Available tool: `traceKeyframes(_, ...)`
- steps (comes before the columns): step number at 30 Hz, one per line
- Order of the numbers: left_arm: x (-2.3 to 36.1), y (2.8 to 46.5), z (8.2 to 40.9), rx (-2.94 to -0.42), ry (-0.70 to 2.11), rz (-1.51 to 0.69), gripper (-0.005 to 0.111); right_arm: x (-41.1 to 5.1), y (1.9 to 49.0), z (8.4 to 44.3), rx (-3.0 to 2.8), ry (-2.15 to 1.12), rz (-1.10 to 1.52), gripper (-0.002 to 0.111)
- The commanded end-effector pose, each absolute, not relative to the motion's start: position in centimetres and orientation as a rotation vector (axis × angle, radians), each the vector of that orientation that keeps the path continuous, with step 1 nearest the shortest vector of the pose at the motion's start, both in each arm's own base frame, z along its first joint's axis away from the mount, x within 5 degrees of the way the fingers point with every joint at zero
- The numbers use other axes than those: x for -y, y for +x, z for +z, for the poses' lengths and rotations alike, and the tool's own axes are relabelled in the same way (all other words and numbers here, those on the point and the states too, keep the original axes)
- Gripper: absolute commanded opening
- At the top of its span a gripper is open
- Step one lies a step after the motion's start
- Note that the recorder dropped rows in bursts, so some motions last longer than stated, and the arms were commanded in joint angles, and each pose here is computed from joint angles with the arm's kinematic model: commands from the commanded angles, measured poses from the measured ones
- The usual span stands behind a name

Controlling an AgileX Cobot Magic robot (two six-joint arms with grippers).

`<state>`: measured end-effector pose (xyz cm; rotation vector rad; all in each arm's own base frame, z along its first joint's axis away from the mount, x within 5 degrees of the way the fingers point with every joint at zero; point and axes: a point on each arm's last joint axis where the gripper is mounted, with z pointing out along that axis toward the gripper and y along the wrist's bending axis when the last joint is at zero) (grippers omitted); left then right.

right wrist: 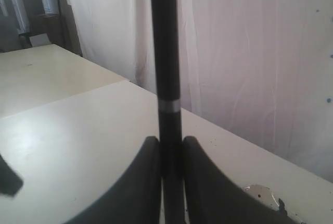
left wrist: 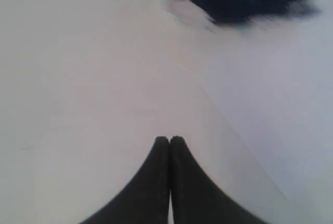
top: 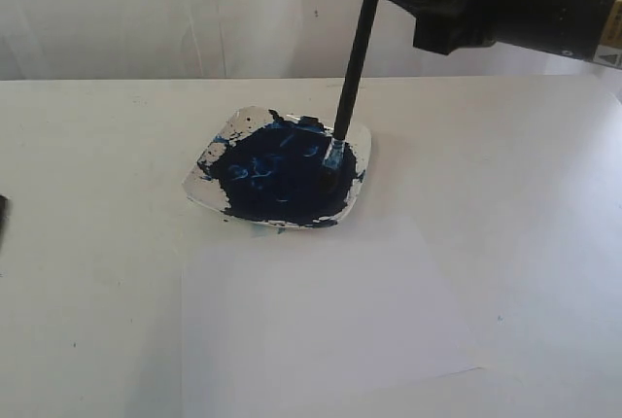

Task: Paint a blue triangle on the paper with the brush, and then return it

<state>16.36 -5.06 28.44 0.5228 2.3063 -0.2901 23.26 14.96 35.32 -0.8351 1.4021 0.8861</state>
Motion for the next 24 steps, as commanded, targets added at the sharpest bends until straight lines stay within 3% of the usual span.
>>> traceKeyframes(1,10.0,17.8,26.2,-2.226,1.062,-0.763,0.000,-14.8,23.3,35.3,-1.396,-0.832,0.887,0.000)
traceKeyframes(9,11.7,20.6,23.1,-2.136,1.136,-0.939,0.000,-14.8,23.3,35.3,-1.397,-0.833,0.887,0.000)
traceKeyframes(17,12.4,21.8,20.2,-1.915,1.427,-0.937,0.000,-15.2,23.7,34.4,-1.411,-0.857,0.915,0.000)
traceKeyframes(24,12.5,22.6,18.3,-1.968,1.419,-0.937,0.000,-16.0,24.2,32.6,-1.410,-0.954,0.976,0.000)
